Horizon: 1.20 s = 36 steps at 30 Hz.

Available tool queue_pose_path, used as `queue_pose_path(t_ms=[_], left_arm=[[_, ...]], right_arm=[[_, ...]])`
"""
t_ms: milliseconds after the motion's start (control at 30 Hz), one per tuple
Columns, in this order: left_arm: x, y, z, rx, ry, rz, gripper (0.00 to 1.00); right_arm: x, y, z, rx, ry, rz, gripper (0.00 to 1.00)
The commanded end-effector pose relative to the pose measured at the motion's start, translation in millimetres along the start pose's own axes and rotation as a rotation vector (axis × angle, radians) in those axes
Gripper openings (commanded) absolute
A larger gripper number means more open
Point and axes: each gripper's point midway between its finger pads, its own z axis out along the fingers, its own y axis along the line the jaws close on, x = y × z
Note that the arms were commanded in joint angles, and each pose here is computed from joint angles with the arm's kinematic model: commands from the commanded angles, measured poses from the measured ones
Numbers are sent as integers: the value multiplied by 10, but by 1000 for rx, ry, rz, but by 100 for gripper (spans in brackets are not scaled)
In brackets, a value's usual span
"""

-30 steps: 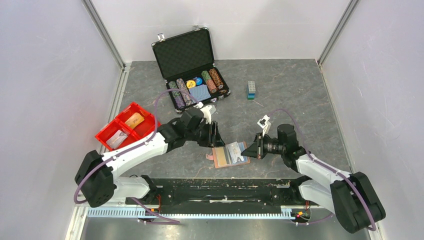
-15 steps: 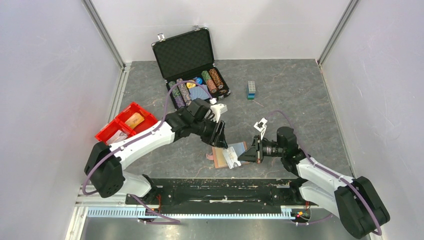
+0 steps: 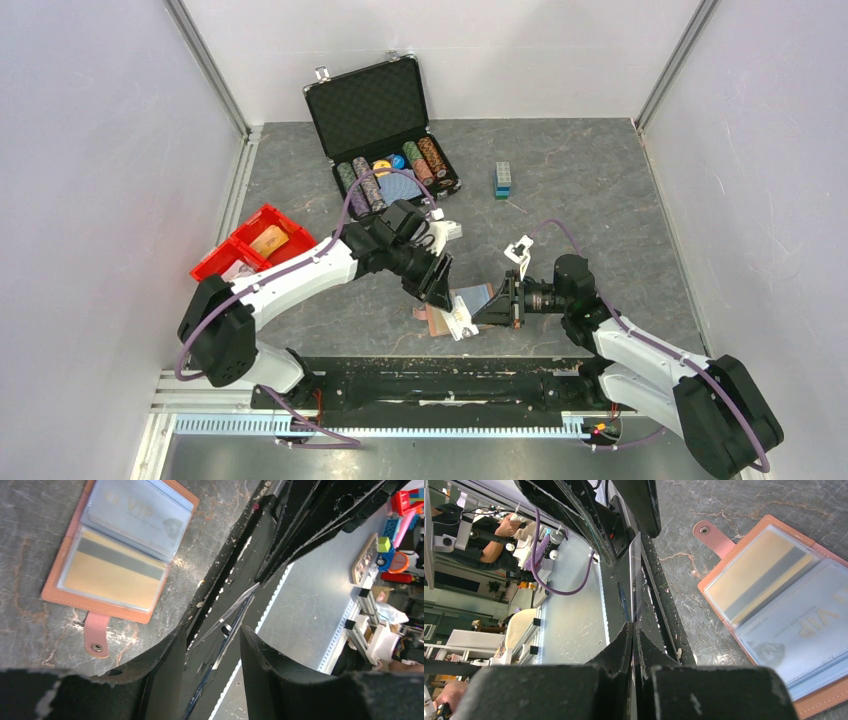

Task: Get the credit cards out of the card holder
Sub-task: Place the credit card in the storage box.

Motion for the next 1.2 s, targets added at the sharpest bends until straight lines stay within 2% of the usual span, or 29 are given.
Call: queue_pose_path(t_ms=[0,433,533,700,767,900,967,1033,1100,1167], left_arm=[[-65,-128,-2,87,-1,66,50],[-123,-213,-12,128,-27,69,44],[-108,-216,-8,132,-23,66,33],[-100,-226,-43,128,-27,67,8],[-130,-229,-87,117,-46,64,4],[-194,-183,-225,77,-104,46,2],[-229,-141,-324,69,-164,34,2],[-305,-48,-455,64,-245,-19,2],[-390,107,-620,36,-325,-89,2],[-461,398,-834,-73,-410,-189,2]], right_arm=[[-64,124,3,-50,-15,-61,0],[-9,111,26,-49,1,-52,0],[-14,112,29,-48,1,-52,0],[-6,80,37,-37,2,-48,0],[-26,78,40,-33,-3,-49,0],[-145,79,38,0,-52,-62,23],[-230,86,31,19,-89,-73,39],[-315,112,23,28,-117,-84,54],[-383,155,14,29,-142,-94,66],[-444,189,-6,34,-173,-109,74]])
